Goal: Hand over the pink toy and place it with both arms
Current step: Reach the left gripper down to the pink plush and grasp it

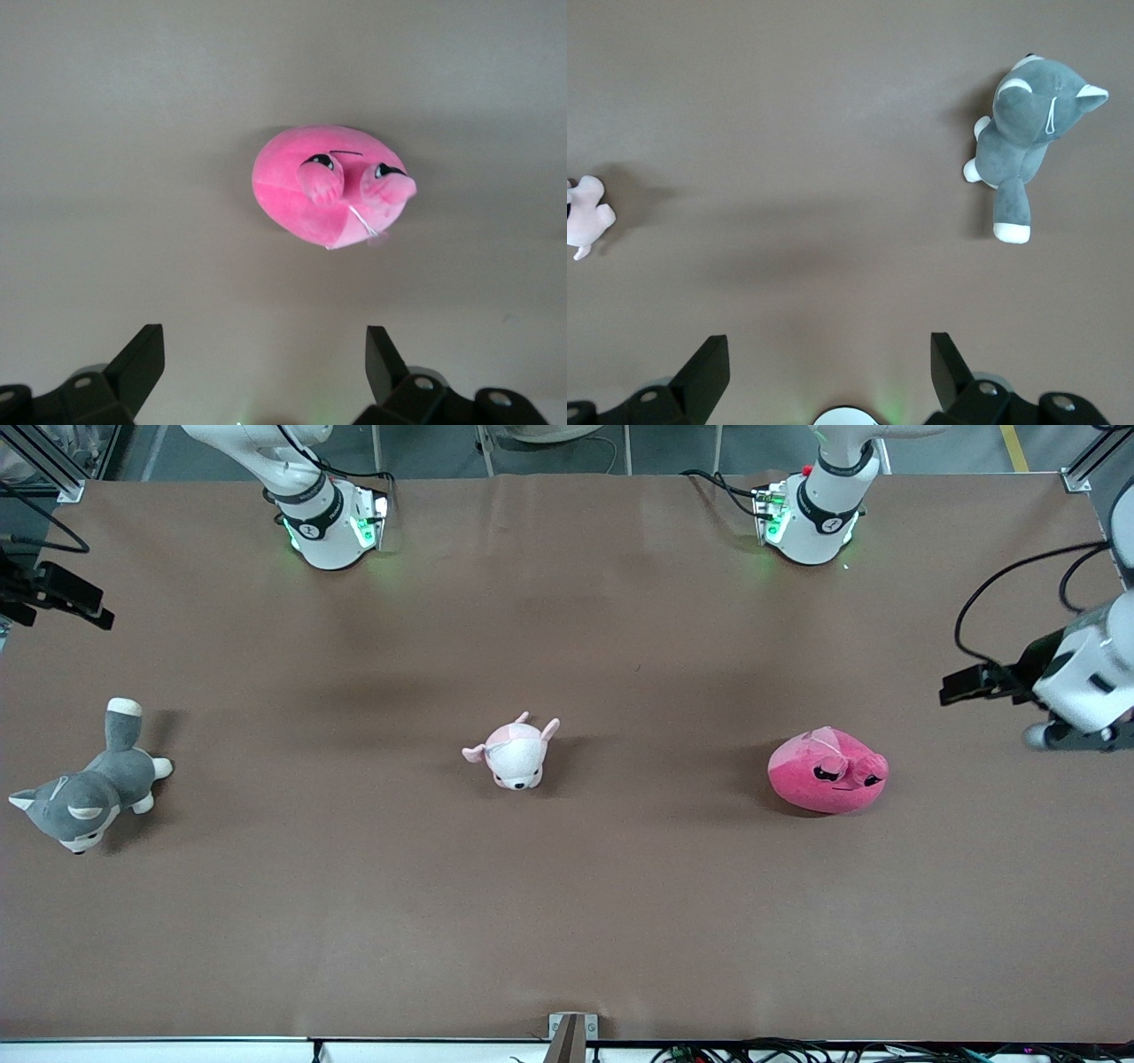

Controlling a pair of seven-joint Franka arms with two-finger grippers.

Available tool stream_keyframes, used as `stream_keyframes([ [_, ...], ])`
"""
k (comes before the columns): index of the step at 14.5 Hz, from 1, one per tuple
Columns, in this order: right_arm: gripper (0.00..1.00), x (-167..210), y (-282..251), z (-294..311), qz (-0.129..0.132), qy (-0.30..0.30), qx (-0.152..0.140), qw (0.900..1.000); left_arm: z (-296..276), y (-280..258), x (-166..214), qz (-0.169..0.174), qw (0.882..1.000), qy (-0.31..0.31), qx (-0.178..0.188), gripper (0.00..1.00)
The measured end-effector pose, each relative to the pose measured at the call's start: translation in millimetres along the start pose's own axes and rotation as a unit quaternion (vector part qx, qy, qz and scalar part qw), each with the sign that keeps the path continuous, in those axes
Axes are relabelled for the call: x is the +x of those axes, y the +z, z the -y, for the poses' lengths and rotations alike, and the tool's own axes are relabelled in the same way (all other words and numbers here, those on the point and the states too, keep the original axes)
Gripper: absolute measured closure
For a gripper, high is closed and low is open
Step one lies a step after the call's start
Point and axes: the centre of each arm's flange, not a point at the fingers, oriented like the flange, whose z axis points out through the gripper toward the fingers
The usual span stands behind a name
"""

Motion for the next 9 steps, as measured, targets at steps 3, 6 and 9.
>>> stream_keyframes([
  [3, 0.0, 36.0, 43.2, -2.7, 0.02, 0.003, -0.004, 1.0, -4.0, 43.8, 22.5, 0.001, 1.0, -0.015, 0.001, 0.0],
  [6, 0.0, 63.1, 81.9, -9.7, 0.039, 0.009, -0.007, 0.999, -16.8, 82.3, 35.3, 0.011, 1.0, -0.028, 0.002, 0.0],
  [9, 0.0, 66.4, 84.0, -10.6, 0.041, 0.01, -0.007, 0.999, -23.6, 111.2, 44.6, 0.015, 0.999, -0.035, -0.003, 0.0],
])
